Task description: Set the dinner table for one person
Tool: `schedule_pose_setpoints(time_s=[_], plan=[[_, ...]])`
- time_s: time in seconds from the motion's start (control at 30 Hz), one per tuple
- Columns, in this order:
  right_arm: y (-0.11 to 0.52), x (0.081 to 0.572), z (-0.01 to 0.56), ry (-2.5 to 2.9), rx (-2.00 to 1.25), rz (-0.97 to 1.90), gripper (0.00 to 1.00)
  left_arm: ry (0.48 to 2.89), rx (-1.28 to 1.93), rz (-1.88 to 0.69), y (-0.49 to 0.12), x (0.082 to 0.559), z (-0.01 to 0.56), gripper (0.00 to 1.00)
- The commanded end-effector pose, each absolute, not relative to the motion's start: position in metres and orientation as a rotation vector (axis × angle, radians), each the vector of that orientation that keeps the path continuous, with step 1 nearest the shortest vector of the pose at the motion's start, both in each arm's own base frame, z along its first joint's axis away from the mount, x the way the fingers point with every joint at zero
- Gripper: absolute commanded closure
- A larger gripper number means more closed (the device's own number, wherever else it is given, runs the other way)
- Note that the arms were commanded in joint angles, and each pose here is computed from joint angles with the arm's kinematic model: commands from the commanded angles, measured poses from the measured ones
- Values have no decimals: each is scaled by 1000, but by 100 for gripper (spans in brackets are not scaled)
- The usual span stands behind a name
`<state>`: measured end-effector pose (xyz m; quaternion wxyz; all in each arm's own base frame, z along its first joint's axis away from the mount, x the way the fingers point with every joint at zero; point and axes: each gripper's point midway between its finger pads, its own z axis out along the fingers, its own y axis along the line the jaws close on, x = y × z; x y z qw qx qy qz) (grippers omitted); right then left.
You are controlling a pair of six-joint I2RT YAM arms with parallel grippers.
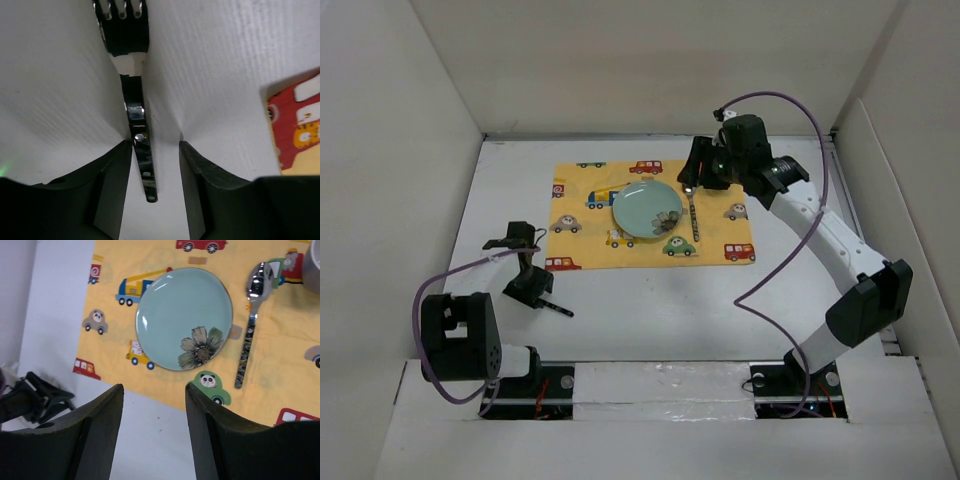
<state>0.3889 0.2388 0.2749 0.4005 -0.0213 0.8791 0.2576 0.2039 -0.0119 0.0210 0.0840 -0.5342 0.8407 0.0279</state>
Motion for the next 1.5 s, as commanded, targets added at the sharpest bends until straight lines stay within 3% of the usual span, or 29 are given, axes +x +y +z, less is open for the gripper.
schedule_pose_setpoints(time_s=[0.0, 0.23, 0.37, 0.47, 0.63, 0.7, 0.77, 1.0, 1.1, 1.23, 1.47], plan=[[245, 384, 313, 2125, -78, 715, 42, 2519, -1677, 71, -19, 186, 5, 61], [220, 384, 330, 2088, -40, 725, 42, 2466, -1668, 8, -20, 189, 7, 64], [210, 379, 326, 2094, -27, 748, 43, 2469, -1586, 41, -12, 197, 6, 100], [202, 368, 320, 2104, -19, 742, 43, 2475, -1451, 39, -8, 215, 28, 100], [185, 351, 296, 2134, 24, 720, 45, 2341, -1045, -123, -22, 268, 121, 100], [178, 344, 276, 2162, 45, 707, 64, 2359, -897, -129, -24, 286, 142, 100], [174, 335, 269, 2173, 50, 699, 100, 2383, -815, -120, -25, 302, 151, 100], [184, 298, 249, 2158, 6, 822, 100, 2390, -377, -159, -75, 401, 186, 100], [188, 283, 226, 2241, 3, 818, 100, 2442, -207, -34, -102, 428, 174, 100], [190, 272, 217, 2273, 18, 793, 100, 2511, -79, -36, -135, 444, 146, 100], [183, 262, 207, 2314, 42, 715, 99, 2600, -89, -1, -137, 456, 99, 100]])
